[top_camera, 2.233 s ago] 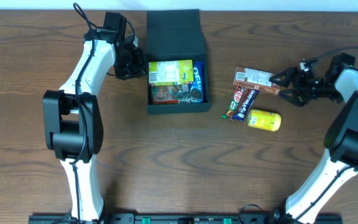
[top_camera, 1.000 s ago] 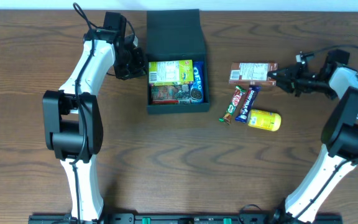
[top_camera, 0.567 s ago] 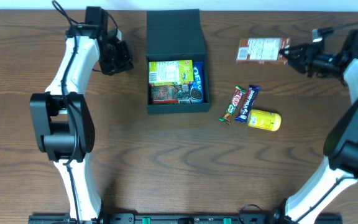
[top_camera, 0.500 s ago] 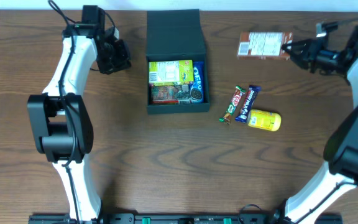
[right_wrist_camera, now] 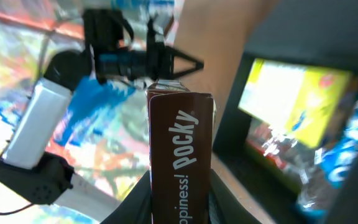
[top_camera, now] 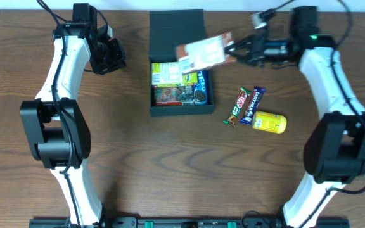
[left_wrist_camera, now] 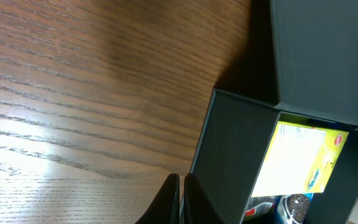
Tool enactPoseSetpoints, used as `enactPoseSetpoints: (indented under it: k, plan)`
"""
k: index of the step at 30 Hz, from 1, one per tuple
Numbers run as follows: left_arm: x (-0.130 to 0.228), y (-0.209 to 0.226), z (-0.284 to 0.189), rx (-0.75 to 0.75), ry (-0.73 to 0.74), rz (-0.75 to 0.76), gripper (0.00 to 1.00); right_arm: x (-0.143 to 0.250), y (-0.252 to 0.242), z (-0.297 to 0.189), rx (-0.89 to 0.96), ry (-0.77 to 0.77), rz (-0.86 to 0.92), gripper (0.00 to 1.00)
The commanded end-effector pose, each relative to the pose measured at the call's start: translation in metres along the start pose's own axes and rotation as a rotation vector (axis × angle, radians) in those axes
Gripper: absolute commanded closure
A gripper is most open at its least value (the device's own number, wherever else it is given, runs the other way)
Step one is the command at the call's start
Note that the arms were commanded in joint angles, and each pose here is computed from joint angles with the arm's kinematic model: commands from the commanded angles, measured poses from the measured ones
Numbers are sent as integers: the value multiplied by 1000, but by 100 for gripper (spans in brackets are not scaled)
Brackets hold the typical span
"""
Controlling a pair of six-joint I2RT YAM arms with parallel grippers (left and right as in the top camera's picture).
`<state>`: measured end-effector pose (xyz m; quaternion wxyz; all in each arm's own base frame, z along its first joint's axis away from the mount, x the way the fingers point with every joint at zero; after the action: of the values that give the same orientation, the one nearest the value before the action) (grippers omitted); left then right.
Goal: Pack container
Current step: 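Carry the Pocky box left and lower it into the black box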
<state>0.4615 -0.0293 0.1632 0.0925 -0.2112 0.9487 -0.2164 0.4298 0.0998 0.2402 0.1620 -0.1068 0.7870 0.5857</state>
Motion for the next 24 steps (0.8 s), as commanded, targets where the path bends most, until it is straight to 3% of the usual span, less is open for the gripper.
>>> enactPoseSetpoints:
  k: [1, 13, 24]
  plan:
    - [-6, -4, -19, 13, -46, 43, 94, 9, 3, 18, 34, 49, 23, 79]
    - [-11, 4, -23, 11, -57, 66, 94, 54, -27, 61, 23, 138, 237, 78]
    - [-11, 4, -23, 10, -56, 85, 94, 48, -38, 87, 111, 72, 243, 75]
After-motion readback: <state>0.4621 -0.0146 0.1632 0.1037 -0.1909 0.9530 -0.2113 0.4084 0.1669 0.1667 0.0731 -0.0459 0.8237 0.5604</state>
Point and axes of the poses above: each gripper's point midway between its finger pads, its own z axis out along the fingers, its own y axis along the line the jaws close on, x = y × z, the point moved 7 cm from there along -z, back along the fingers, and after that the axes turned 7 degrees about -z, right-handed, at the moved point
